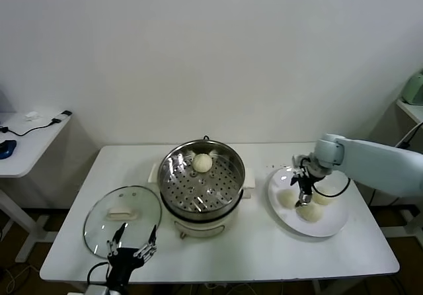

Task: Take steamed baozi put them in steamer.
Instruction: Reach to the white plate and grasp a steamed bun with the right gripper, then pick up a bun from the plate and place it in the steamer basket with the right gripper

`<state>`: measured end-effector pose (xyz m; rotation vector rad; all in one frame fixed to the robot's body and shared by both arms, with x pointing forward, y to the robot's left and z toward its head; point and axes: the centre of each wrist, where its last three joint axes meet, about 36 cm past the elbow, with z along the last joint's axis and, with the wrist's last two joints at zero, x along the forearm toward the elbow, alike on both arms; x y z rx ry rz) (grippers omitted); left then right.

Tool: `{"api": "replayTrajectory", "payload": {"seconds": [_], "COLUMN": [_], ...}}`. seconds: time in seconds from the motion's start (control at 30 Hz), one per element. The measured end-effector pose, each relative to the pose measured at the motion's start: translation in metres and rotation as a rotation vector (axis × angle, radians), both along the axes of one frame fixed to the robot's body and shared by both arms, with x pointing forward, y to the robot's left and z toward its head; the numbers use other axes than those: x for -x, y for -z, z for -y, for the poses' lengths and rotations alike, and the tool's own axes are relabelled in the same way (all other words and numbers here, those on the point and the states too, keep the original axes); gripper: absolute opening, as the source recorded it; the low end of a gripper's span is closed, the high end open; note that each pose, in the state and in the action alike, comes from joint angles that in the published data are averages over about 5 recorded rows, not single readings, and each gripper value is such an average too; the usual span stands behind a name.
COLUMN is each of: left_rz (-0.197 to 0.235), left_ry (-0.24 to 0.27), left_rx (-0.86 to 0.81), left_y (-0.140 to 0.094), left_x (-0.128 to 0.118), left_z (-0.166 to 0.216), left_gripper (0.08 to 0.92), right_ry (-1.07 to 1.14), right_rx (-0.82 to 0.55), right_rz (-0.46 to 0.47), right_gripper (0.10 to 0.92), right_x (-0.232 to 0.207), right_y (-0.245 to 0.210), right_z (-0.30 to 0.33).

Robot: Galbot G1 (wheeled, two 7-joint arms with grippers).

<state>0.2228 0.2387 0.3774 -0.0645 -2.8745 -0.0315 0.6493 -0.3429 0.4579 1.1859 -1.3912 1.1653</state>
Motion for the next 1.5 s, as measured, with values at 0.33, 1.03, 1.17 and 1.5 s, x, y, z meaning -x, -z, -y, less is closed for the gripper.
{"api": "replayTrajectory", "payload": {"seconds": [0.33,1.03,1.17,1.5], "left_rz": [0.003,0.024,0.034,0.040], "left_ry": [0.000,0.031,0.035,0.033], "left_rx": [0.000,-0.012,-0.014,-0.013], "left_y": [-0.003,-0.020,-0.023,-0.026], "left_x": [0.001,0.004,0.002,0.003], "left_z": [0.000,0.003,0.002,0.003], "left_gripper": [0.823,0.823,0.823,0.823], "right_ry": [0.018,-0.114,-0.155,-0.219], "right_rx": [-0.012,-0.177,-0.223,-0.205], "right_rz": [0.004,0.147,0.150,0.119], "right_gripper": [0.648,0.647,0.646,0.645], "right_x": [-0.002,-0.027,-0.012,0.016], "right_y": [0.010,-0.230,-0.258,-0.237], "right_z": [-0.001,-0.107,-0.170,-0.297]}}
